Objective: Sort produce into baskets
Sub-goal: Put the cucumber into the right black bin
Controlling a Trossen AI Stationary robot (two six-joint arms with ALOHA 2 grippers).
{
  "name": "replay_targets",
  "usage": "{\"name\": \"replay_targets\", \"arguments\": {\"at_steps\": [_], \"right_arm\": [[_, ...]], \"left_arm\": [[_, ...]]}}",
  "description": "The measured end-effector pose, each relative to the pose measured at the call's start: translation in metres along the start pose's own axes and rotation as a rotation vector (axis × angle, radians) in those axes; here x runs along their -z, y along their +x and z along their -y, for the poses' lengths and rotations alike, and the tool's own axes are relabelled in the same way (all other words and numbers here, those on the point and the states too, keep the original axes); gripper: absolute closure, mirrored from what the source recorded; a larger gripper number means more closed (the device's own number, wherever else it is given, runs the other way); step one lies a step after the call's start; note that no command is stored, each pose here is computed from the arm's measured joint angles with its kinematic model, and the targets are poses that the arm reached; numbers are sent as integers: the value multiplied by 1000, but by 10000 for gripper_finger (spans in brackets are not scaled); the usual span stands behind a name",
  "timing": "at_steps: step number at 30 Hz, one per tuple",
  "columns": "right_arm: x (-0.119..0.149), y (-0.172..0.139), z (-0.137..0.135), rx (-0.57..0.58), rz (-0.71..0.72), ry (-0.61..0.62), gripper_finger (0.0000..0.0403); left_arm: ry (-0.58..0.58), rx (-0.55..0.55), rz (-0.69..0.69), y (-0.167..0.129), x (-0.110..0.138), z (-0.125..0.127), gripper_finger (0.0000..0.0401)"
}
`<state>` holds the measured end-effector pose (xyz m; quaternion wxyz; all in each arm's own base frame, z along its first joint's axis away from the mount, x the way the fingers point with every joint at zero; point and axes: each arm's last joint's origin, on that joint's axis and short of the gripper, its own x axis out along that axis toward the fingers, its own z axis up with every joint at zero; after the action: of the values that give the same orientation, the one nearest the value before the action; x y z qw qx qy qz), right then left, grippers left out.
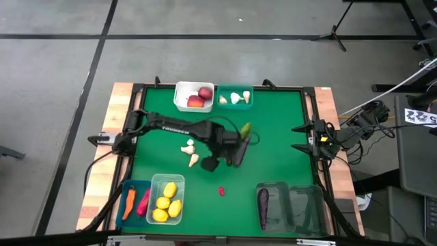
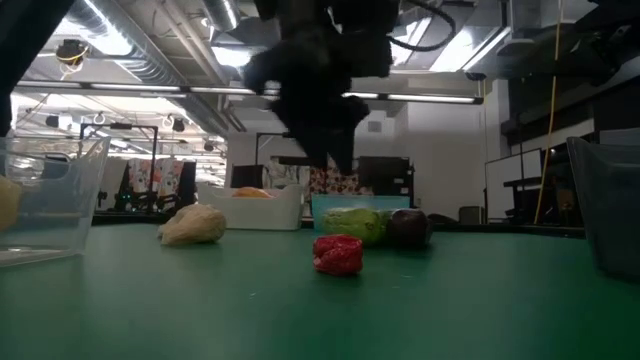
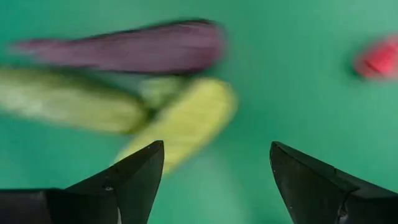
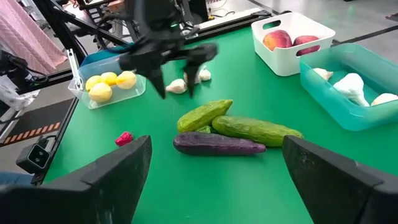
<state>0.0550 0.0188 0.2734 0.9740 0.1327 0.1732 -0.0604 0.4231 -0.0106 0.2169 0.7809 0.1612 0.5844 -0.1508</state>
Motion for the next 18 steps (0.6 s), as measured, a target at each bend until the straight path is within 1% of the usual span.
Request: {"name": "replay_targets", "arguments": {"at_steps": [2, 5, 8, 12, 18], "right_arm": [[0, 0, 0, 0, 0, 0, 42], [0, 0, 0, 0, 1, 0, 42], [0, 0, 0, 6, 4, 1, 42], [0, 0, 0, 7, 5, 1, 42], [0, 0, 1, 10, -1, 14, 42]], "left_arm": [[99, 33, -23, 0, -2, 13, 112], [192, 25, -15, 1, -6, 21, 112], [232, -13, 30, 4, -11, 15, 112], [312, -34, 53, 6, -12, 8, 112], [331, 6, 38, 18, -2, -9, 112]]}}
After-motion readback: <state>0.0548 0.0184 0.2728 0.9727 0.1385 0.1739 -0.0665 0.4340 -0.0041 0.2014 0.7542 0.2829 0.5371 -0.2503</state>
